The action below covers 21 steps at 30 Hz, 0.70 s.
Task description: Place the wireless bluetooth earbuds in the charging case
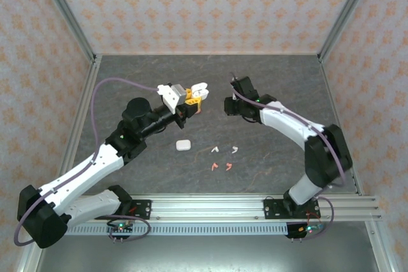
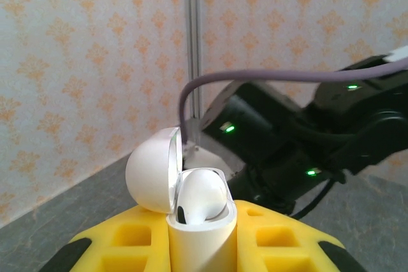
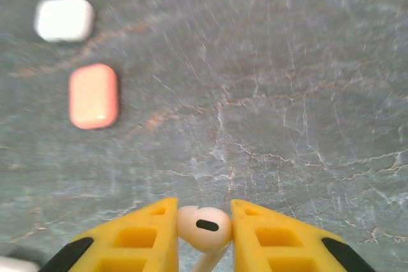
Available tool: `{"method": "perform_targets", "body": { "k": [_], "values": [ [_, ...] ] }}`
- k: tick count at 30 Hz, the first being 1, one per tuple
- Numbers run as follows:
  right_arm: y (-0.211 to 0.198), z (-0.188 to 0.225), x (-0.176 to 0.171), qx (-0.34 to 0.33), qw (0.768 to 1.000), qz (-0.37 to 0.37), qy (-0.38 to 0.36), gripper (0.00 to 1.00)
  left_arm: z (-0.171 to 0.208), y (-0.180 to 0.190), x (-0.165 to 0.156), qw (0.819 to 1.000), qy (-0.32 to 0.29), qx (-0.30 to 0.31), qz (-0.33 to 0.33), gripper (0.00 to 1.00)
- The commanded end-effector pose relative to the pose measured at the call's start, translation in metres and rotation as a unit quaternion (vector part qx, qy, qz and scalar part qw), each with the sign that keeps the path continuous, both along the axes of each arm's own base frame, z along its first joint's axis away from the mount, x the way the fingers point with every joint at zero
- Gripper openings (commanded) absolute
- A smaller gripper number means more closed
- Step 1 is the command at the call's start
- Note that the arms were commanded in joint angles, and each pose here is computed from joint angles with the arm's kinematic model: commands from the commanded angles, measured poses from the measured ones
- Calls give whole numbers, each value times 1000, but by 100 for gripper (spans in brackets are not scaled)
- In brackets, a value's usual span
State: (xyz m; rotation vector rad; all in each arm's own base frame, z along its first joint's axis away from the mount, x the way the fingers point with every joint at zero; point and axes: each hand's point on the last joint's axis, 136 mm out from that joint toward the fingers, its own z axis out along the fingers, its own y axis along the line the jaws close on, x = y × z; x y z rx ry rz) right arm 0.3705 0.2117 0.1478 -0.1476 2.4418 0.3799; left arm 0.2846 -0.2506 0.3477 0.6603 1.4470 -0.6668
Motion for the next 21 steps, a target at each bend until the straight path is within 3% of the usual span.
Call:
{"method": "perform_targets", "body": {
  "k": [1, 10, 21],
  "values": [
    [-3, 50, 1, 36, 996, -3, -84, 24, 22, -5, 0, 998, -14, -59, -9, 0],
    [-20, 184, -37, 129, 957, 30, -260, 25, 21, -17, 5, 996, 2, -78, -31, 0],
    [6, 277, -82, 254, 885, 135, -366, 25, 29, -29, 8, 993, 10, -101, -59, 0]
  ]
}}
